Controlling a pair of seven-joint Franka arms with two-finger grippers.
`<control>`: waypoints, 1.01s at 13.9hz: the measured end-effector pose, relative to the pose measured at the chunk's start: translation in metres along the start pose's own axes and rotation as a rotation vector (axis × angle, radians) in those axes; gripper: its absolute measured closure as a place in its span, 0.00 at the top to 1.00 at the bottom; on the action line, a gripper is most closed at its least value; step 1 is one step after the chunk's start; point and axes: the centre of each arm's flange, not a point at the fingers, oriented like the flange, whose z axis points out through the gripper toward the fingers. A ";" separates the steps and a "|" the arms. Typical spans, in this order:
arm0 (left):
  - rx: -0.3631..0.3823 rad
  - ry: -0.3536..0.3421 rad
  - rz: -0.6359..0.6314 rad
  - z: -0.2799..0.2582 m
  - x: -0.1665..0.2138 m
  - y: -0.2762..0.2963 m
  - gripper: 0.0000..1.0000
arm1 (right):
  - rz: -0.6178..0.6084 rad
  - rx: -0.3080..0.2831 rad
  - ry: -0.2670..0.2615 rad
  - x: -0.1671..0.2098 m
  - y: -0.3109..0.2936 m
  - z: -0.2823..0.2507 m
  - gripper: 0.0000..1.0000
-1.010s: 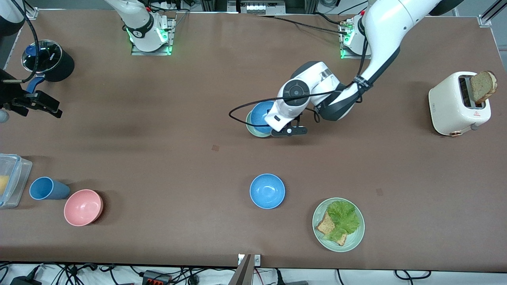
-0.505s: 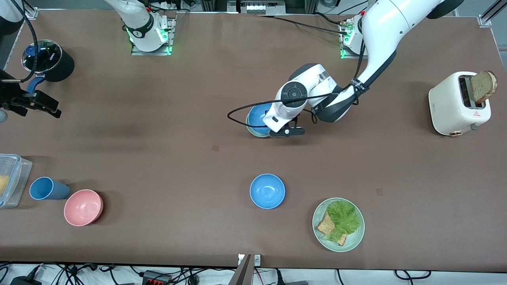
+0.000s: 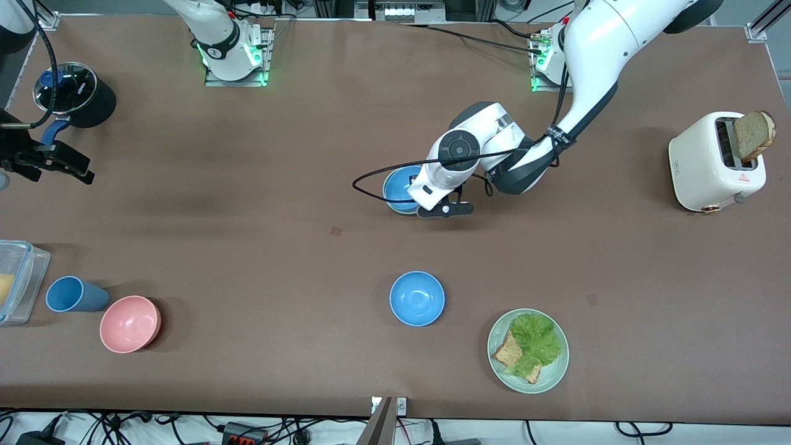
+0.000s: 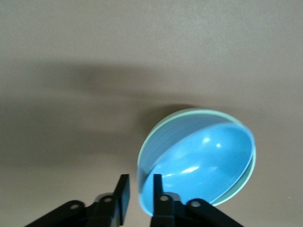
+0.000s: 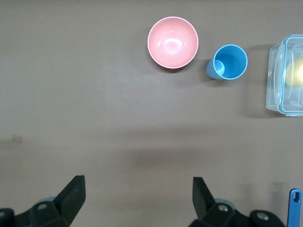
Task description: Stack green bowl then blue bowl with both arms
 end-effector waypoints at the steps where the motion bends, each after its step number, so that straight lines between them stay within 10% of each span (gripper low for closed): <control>1: 0.005 -0.001 -0.005 -0.005 0.003 -0.001 0.31 | 0.000 0.000 -0.001 0.000 0.000 0.000 1.00; 14: -0.045 0.015 -0.001 -0.165 0.071 -0.091 0.52 | 0.001 0.000 -0.002 -0.001 0.000 -0.001 1.00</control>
